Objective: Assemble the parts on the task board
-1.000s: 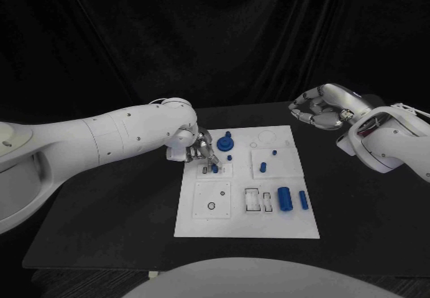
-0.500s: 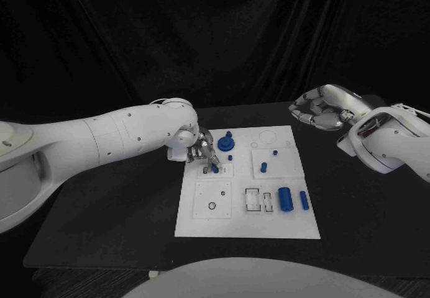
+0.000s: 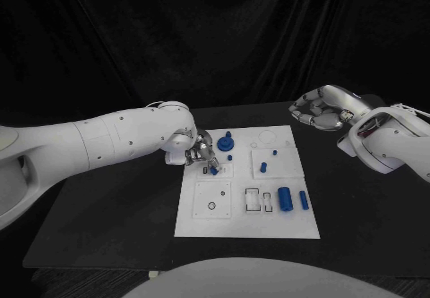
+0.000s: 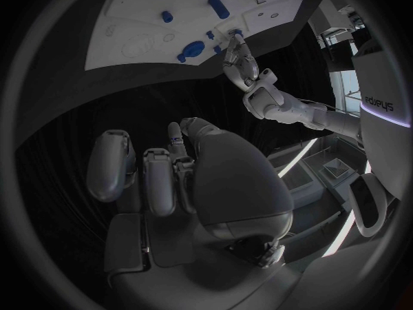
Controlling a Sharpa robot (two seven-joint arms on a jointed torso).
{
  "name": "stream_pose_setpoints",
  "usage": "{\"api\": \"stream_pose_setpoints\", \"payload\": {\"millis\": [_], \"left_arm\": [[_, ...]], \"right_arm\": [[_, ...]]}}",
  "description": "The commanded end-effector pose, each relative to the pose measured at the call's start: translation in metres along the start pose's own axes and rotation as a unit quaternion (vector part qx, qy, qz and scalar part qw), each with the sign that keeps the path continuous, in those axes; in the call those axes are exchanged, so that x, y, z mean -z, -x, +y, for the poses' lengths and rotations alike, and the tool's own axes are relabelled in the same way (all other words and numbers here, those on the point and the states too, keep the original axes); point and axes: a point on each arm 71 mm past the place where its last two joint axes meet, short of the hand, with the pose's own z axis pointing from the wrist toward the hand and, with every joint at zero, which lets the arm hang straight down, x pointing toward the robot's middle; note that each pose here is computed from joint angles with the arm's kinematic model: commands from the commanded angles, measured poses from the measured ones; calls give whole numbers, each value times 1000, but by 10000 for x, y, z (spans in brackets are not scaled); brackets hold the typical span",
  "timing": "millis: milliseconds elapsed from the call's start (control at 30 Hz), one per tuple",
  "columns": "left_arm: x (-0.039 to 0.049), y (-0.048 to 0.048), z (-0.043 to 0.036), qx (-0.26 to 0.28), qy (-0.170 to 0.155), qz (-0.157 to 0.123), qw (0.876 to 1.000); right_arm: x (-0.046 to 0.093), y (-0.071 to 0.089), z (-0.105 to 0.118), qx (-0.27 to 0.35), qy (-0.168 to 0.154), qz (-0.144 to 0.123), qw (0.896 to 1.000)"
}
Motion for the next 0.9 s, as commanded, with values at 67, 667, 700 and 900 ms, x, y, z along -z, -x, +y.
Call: {"api": "stream_pose_setpoints", "payload": {"millis": [67,667,700,900], "left_arm": [[23,-10,-4,18,-15,-30,999],[268,-115,108,80,-50,-124,988],[281,-122,117,84,-52,-130,986],[283,-179,170,108,-59,-158,980]], "right_arm": [[13,-8,-25,0,-14,4,1000],[37,-7,-48,0,-18,1,1000],[42,-12,-52,-1,-18,1,1000],[68,-45,-75,-2,-20,1,1000]]}}
